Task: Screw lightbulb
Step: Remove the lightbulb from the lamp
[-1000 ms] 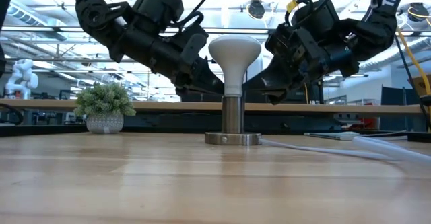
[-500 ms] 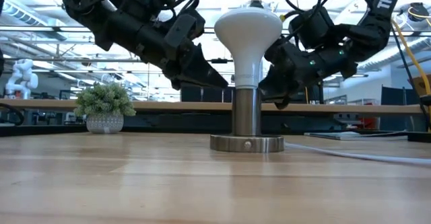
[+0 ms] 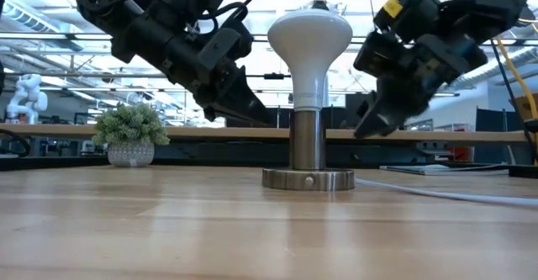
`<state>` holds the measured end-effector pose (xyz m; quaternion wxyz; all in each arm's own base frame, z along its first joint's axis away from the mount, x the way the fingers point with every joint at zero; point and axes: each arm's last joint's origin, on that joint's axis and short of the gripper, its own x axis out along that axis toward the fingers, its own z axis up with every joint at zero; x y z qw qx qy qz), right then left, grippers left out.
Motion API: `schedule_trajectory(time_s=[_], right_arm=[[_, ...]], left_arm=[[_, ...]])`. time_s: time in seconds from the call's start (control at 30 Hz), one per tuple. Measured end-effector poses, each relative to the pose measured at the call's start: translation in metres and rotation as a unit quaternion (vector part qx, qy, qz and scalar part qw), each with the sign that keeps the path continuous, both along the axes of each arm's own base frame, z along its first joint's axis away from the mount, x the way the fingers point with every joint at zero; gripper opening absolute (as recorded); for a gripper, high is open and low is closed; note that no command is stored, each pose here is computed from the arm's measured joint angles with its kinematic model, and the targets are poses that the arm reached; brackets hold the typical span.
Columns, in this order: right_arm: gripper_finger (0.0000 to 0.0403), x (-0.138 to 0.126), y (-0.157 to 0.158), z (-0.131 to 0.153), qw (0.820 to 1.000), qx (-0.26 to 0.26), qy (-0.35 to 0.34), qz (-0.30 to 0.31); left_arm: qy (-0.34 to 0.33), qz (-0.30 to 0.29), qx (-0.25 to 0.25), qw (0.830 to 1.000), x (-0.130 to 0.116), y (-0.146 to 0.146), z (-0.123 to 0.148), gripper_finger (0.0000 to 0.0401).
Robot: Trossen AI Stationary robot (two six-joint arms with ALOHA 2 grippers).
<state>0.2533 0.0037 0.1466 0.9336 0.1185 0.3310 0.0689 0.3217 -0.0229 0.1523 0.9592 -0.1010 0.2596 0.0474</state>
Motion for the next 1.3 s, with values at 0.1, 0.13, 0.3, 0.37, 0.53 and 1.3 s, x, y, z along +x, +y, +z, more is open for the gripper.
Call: schedule_trajectory(time_s=[0.1, 0.13, 0.3, 0.37, 0.53, 1.3], right_arm=[[0.0, 0.007, 0.019, -0.012, 1.0, -0.012, -0.002, 0.011], [0.0, 0.01, 0.023, -0.016, 1.0, -0.014, -0.011, 0.013], [0.0, 0.025, 0.036, -0.032, 0.998, 0.006, -0.057, 0.014], [0.0, 0.028, 0.039, -0.041, 0.998, 0.014, -0.057, 0.013], [0.0, 0.037, 0.043, -0.057, 0.998, 0.022, -0.052, 0.012], [0.0, 0.019, -0.03, 0.007, 0.993, -0.058, -0.084, -0.052]], left_arm=[[0.005, 0.011, 0.005, 1.0, -0.001, 0.001, -0.001, 0.0], [0.006, 0.017, 0.009, 1.0, -0.001, 0.001, -0.001, 0.0], [0.007, 0.042, 0.017, 0.999, -0.001, 0.003, -0.001, 0.0], [0.007, 0.048, 0.017, 0.999, -0.001, 0.004, -0.001, 0.0], [0.006, 0.051, 0.018, 0.999, -0.001, 0.005, -0.001, 0.0], [0.034, 0.114, 0.063, 0.991, -0.004, 0.037, -0.005, 0.0]])
